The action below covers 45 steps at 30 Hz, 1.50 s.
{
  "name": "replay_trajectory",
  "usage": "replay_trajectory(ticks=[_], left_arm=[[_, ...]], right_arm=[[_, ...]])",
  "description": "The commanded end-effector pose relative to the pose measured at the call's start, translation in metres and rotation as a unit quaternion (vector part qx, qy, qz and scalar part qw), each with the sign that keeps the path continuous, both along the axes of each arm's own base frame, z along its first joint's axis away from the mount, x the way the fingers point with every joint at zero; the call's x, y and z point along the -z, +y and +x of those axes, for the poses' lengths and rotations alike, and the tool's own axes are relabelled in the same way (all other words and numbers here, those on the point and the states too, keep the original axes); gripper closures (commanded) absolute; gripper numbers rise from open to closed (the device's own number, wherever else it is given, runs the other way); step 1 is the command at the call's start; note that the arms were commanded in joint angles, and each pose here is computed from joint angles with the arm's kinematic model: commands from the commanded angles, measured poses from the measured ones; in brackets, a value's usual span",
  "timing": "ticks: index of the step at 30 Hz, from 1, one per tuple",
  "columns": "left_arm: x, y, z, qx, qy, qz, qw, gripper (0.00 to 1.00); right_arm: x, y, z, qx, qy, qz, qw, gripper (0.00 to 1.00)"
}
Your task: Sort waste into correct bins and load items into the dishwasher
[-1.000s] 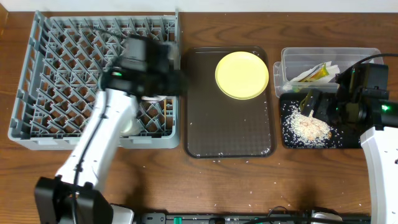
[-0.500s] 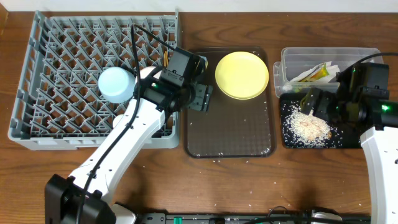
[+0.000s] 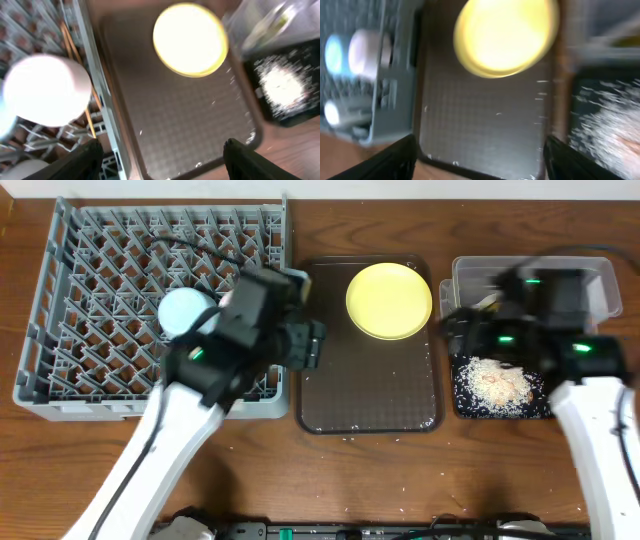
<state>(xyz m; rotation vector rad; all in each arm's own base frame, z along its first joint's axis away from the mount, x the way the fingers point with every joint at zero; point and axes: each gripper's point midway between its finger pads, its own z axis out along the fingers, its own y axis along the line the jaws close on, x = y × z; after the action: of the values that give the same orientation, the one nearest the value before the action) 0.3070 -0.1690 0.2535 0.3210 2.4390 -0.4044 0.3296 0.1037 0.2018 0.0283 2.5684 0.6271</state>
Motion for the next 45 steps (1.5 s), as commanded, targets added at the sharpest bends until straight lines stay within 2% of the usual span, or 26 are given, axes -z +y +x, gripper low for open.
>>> replay_trajectory(ticks=[1, 3, 8, 12, 15, 17, 19, 21, 27, 30, 32, 34, 37, 41, 45], left_arm=[[-0.031, 0.008, -0.011, -0.01, -0.04, -0.024, 0.999, 0.21], [-0.039, 0.012, -0.018, -0.01, -0.048, -0.028, 0.998, 0.2], [-0.032, 0.023, -0.032, -0.026, -0.024, -0.017, 0.999, 0.2], [-0.024, 0.033, -0.036, -0.072, 0.012, -0.03, 0.997, 0.2], [-0.022, 0.036, -0.037, -0.075, 0.018, -0.027, 0.997, 0.2], [-0.021, 0.038, -0.038, -0.077, 0.021, -0.025, 0.996, 0.2], [-0.02, 0.038, -0.039, -0.077, 0.024, -0.024, 0.996, 0.2], [-0.019, 0.038, -0.04, -0.077, 0.025, -0.023, 0.996, 0.2], [-0.02, 0.038, -0.039, -0.077, 0.025, -0.023, 0.996, 0.19], [-0.021, 0.039, -0.037, -0.081, 0.019, -0.021, 0.996, 0.18], [-0.022, 0.039, -0.036, -0.081, 0.017, -0.023, 0.996, 0.18], [-0.023, 0.038, -0.034, -0.087, 0.015, -0.031, 0.996, 0.14], [-0.028, 0.038, -0.029, -0.093, 0.004, -0.038, 0.995, 0.12], [-0.03, 0.049, -0.021, -0.124, 0.001, -0.051, 0.991, 0.1], [-0.031, 0.064, -0.014, -0.153, -0.001, -0.055, 0.987, 0.09]], right_arm=[[0.029, 0.041, 0.002, -0.1, -0.018, -0.104, 0.989, 0.23], [0.053, 0.059, 0.009, -0.136, -0.028, -0.17, 0.976, 0.26], [0.099, 0.061, 0.046, -0.121, -0.05, -0.288, 0.949, 0.39], [0.139, 0.07, 0.068, -0.147, -0.056, -0.309, 0.938, 0.46], [0.17, 0.075, 0.075, -0.167, -0.049, -0.315, 0.933, 0.51], [0.184, 0.076, 0.077, -0.176, -0.043, -0.321, 0.93, 0.6], [0.198, 0.075, 0.075, -0.18, -0.031, -0.324, 0.928, 0.63], [0.206, 0.073, 0.072, -0.183, -0.019, -0.328, 0.927, 0.74], [0.214, 0.074, 0.047, -0.213, 0.028, -0.311, 0.926, 0.8], [0.22, 0.074, 0.025, -0.235, 0.071, -0.295, 0.923, 0.94], [0.22, 0.077, 0.014, -0.247, 0.089, -0.278, 0.924, 0.98], [0.216, 0.082, 0.006, -0.257, 0.099, -0.26, 0.926, 0.99], [0.201, 0.09, 0.003, -0.264, 0.092, -0.233, 0.931, 0.99], [0.169, 0.105, 0.001, -0.275, 0.063, -0.188, 0.941, 0.99], [0.135, 0.125, -0.007, -0.315, 0.019, -0.14, 0.938, 0.98]])
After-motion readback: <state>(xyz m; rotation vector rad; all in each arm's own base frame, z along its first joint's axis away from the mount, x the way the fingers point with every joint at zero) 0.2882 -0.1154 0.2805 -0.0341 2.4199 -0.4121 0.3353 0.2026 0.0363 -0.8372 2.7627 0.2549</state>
